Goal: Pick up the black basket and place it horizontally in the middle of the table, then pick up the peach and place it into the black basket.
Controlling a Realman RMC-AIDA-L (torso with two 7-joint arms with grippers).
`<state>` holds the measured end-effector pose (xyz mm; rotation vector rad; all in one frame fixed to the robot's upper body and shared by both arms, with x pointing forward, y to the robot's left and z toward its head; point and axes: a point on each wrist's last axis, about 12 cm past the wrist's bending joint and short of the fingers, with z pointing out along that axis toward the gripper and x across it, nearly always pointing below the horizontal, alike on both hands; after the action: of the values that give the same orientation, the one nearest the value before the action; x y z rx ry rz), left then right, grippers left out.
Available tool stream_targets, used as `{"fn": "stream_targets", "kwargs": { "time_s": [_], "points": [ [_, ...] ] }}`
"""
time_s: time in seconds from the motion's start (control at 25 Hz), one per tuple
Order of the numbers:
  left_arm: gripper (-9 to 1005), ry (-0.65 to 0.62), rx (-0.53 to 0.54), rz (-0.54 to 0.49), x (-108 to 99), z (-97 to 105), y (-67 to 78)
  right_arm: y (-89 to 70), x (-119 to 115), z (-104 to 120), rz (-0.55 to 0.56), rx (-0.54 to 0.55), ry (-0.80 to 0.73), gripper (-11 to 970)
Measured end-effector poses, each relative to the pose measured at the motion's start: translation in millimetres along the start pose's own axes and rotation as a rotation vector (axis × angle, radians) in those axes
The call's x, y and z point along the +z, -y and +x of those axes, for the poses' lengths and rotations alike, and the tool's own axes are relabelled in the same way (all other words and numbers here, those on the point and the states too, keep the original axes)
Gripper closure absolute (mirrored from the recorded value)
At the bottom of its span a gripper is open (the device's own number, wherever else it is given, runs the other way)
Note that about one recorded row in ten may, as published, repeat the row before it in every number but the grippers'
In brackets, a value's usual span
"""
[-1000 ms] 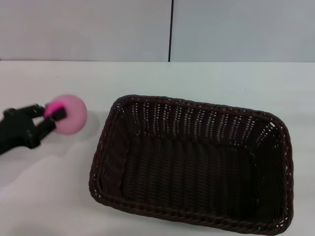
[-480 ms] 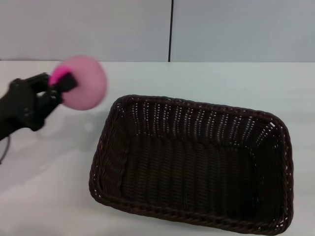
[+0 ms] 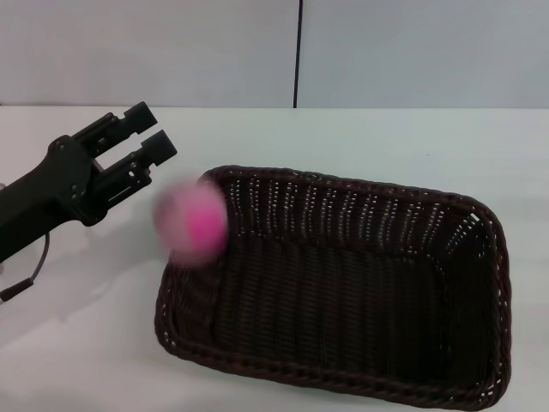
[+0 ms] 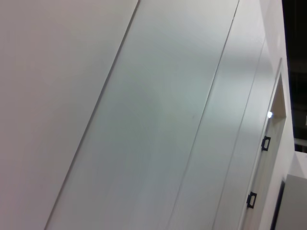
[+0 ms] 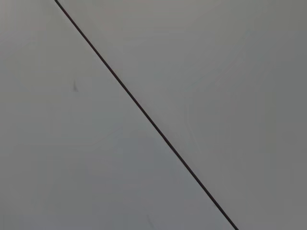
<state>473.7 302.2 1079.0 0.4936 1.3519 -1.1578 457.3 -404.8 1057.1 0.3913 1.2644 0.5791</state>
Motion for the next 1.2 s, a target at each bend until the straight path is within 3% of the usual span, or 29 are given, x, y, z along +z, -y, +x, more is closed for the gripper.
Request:
{"fn": "stream_targets", "kwargs": {
  "time_s": [0.4, 0.6, 0.84, 1.0, 1.08, 1.16, 1.2],
  "points": [
    [130, 0.002, -0.004, -0.002, -2.4, 1.0, 1.5, -0.7, 2.5, 0.5, -0.004, -0.001, -0.001, 537],
    [128, 0.023, 0.002, -0.052, -6.6, -0.1, -1.8, -0.9, 3.2, 0.6, -0.005, -0.001, -0.001, 536],
    [129, 0.102, 0.009, -0.227, -22.3, -2.6, -12.6, -0.3, 2.6, -0.2, -0.001, -0.002, 0.004, 536],
    [130, 0.242, 0.028, -0.415, -41.7, 1.0, -15.3, 1.0, 0.7, -1.3, 0.008, -0.002, 0.012, 536],
    [131, 0.361, 0.1, -0.555, -54.1, 6.9, -11.2, 1.4, 0.2, -1.7, 0.012, -0.002, 0.015, 536],
    [133, 0.391, 0.119, -0.59, -56.2, 8.5, -9.9, 2.3, -1.2, -2.4, 0.022, 0.001, 0.027, 536],
    [133, 0.469, 0.18, -0.695, -61.4, 13.2, -5.8, 2.7, -2.2, -2.2, 0.03, 0.005, 0.036, 536]
  ]
}}
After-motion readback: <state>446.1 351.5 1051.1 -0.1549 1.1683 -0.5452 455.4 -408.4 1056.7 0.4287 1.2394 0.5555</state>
